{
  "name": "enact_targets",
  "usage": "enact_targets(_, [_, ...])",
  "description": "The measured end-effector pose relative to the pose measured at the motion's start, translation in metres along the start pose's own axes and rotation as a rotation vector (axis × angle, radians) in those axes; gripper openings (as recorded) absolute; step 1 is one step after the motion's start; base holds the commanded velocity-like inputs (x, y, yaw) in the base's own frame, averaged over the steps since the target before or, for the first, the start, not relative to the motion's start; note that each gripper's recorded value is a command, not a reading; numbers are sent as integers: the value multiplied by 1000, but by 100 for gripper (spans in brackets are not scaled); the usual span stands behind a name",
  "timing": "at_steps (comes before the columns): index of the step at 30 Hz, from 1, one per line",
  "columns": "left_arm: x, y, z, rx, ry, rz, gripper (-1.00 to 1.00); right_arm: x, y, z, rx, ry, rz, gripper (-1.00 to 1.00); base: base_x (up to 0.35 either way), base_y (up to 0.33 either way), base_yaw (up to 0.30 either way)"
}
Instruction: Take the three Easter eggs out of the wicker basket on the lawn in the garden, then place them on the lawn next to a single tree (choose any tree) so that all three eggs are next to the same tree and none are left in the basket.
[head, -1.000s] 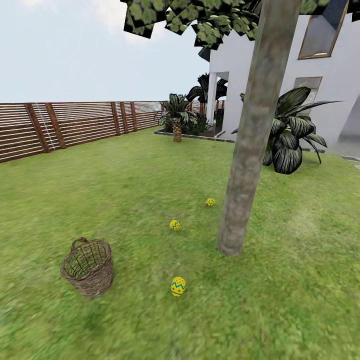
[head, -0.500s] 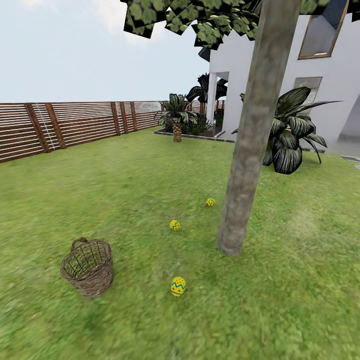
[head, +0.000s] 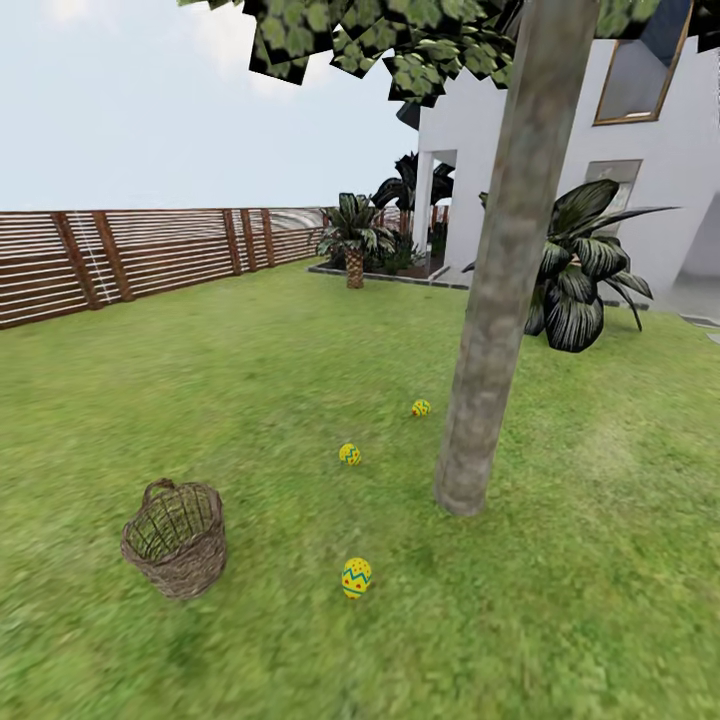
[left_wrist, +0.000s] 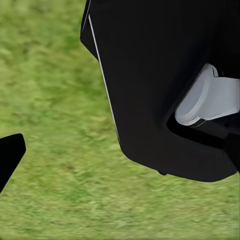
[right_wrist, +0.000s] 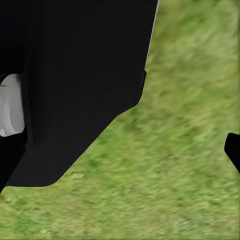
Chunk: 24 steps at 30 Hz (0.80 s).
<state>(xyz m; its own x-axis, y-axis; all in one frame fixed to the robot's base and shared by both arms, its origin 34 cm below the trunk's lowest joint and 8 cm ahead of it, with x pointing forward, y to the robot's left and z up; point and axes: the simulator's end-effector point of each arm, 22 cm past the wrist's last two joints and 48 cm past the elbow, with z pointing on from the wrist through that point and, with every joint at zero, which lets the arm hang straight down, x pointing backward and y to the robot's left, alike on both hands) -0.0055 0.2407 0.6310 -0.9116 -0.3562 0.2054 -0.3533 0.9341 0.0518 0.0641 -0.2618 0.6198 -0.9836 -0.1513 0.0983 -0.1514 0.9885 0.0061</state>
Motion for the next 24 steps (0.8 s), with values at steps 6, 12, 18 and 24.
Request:
enact_targets(6, [-5,-2,0,4,-11,0,100,-4,-1,0,3,-12,0,100,0,0,0])
enact_targets(12, [-8,-3,1,7,-19,1,100,-8,-2,0,5,-21,0,100,0,0,0])
enact_targets(18, [-11,-4,1,11,-28,6,100,-12,-2,0,6,-32,2,100,0,0,0])
enact_targets(24, [-14,-8,1,17,-37,9,100,-16,-3,0,8,-42,2,100,0,0,0])
